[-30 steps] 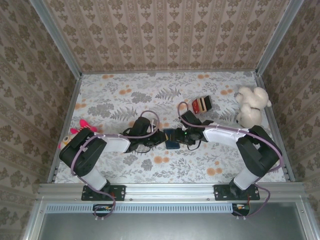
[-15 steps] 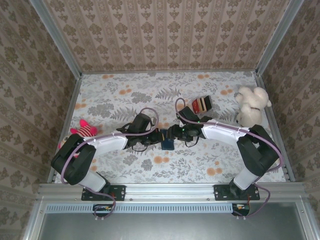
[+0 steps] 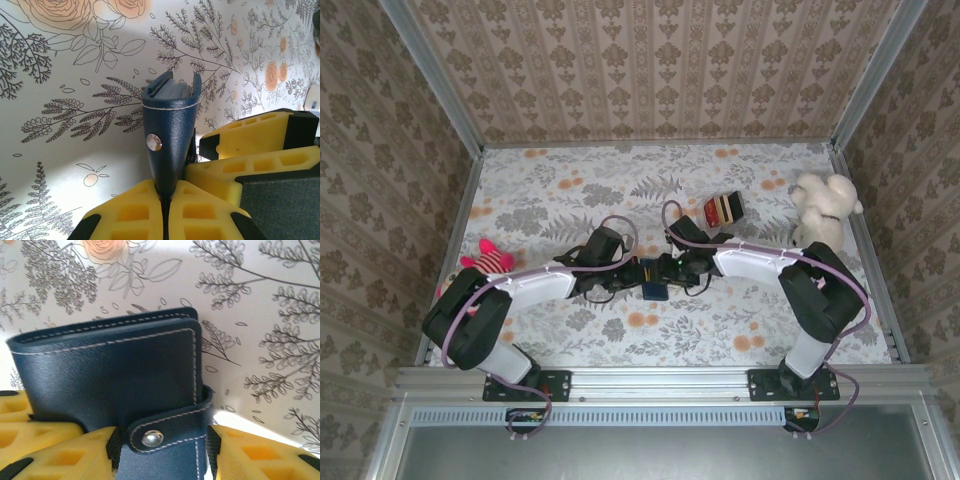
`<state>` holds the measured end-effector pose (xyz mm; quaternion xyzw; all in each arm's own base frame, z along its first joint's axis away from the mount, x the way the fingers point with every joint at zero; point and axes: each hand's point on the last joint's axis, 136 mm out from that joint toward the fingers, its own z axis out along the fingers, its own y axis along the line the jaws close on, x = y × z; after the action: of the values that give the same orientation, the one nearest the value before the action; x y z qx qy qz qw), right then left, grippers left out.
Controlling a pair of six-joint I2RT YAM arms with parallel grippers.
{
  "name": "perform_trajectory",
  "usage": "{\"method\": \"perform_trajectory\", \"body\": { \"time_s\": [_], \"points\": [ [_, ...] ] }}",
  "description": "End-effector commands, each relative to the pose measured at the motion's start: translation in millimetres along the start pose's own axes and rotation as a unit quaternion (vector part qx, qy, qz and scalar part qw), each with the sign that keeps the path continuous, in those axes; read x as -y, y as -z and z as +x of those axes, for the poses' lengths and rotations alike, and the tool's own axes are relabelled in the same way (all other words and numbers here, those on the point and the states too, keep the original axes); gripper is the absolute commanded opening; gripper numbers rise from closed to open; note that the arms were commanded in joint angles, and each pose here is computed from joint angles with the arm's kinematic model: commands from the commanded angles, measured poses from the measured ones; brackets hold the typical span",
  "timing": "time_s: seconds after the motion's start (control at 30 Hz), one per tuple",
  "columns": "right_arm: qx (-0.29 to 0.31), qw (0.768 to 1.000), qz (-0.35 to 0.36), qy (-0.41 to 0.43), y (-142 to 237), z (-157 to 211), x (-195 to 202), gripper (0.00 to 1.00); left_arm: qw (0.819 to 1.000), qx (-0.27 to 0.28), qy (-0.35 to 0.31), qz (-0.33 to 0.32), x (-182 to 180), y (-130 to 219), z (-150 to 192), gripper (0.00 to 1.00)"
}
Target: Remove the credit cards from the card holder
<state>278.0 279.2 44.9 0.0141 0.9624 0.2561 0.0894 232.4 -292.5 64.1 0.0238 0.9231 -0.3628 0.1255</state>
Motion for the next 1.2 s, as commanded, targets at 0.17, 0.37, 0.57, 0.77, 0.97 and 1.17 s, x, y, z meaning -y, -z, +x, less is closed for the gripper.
{"method": "perform_trajectory", "body": {
  "time_s": [0.17,0.37,0.57,0.77,0.97,1.17],
  "points": [
    [-0.004,0.999,0.038,-0.009,-7.5,0.3,11.3,0.49,1.000,0.005,-0.004,-0.013,0.7,0.5,-2.2,0.03],
    [0.021,0.996,0.081,-0.007,2.3,-2.7,29.3,0.46,0.999,0.018,0.001,-0.043,-11.8,4.6,-2.9,0.02],
    [0.042,0.993,0.114,-0.015,11.2,-5.5,46.0,0.44,0.998,0.027,0.004,-0.060,-21.1,8.3,-3.1,0.01],
    [0.052,0.990,0.131,-0.010,17.1,-8.7,50.7,0.43,0.998,0.027,0.007,-0.064,-23.5,8.1,-2.4,0.01],
    [0.053,0.994,0.093,0.001,16.5,-13.0,32.5,0.42,0.998,0.021,0.010,-0.064,-24.1,7.0,-0.3,0.02],
    [0.033,0.998,0.049,0.024,10.1,-11.7,13.3,0.42,0.996,0.013,0.014,-0.082,-29.5,5.8,1.0,0.08]
  ]
}}
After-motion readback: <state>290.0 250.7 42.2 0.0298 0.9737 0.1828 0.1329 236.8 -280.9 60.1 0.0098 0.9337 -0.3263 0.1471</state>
